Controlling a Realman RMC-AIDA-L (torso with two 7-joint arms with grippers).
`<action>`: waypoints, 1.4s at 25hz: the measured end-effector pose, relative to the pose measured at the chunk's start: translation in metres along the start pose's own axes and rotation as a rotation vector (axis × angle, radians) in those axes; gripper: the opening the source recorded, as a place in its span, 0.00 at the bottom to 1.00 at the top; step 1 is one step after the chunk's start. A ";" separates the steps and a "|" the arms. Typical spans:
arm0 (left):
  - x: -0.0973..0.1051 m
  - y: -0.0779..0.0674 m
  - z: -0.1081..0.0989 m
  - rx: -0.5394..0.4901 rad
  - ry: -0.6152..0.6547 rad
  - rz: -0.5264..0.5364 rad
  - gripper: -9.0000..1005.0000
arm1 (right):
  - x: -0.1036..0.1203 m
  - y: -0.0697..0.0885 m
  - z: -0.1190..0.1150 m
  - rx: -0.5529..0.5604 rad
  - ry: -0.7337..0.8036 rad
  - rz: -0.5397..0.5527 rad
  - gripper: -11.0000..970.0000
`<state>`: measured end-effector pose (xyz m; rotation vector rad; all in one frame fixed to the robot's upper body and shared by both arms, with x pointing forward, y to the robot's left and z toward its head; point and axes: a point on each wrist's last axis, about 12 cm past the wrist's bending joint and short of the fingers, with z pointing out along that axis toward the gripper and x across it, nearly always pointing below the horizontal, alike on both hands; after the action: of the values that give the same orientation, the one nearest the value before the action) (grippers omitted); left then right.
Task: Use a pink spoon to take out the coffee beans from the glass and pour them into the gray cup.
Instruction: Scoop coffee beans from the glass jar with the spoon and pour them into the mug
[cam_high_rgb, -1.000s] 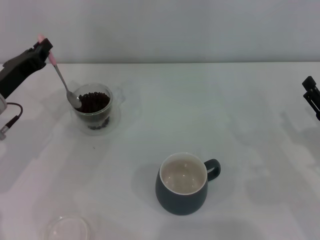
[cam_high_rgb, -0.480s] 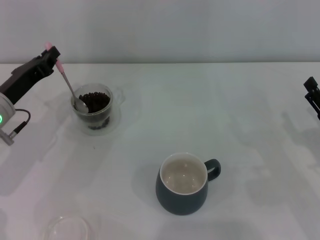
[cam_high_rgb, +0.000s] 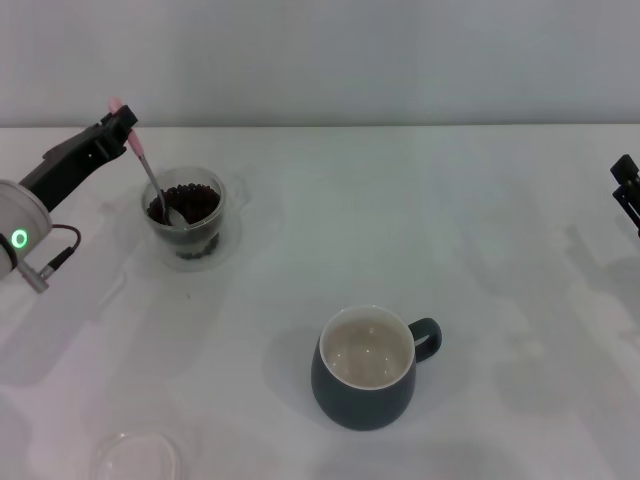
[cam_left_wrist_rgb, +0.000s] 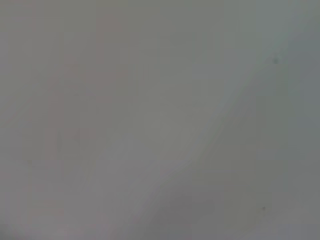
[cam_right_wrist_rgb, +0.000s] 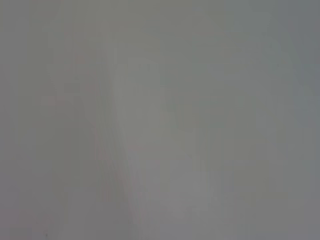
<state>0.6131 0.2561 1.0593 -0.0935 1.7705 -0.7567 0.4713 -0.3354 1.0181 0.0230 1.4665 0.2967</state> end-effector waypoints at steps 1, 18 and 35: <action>0.001 0.000 0.000 -0.005 0.001 -0.013 0.13 | 0.000 0.000 0.000 0.000 0.000 0.000 0.84; 0.007 0.009 -0.005 -0.063 0.003 -0.265 0.13 | -0.001 -0.002 -0.001 0.004 -0.001 -0.007 0.84; 0.009 0.019 -0.016 -0.097 -0.026 -0.387 0.13 | -0.002 -0.001 0.004 0.004 -0.009 -0.005 0.84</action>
<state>0.6012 0.2742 1.0437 -0.5205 1.7859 -0.9377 0.4749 -0.3363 1.0201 0.0237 1.4577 0.2891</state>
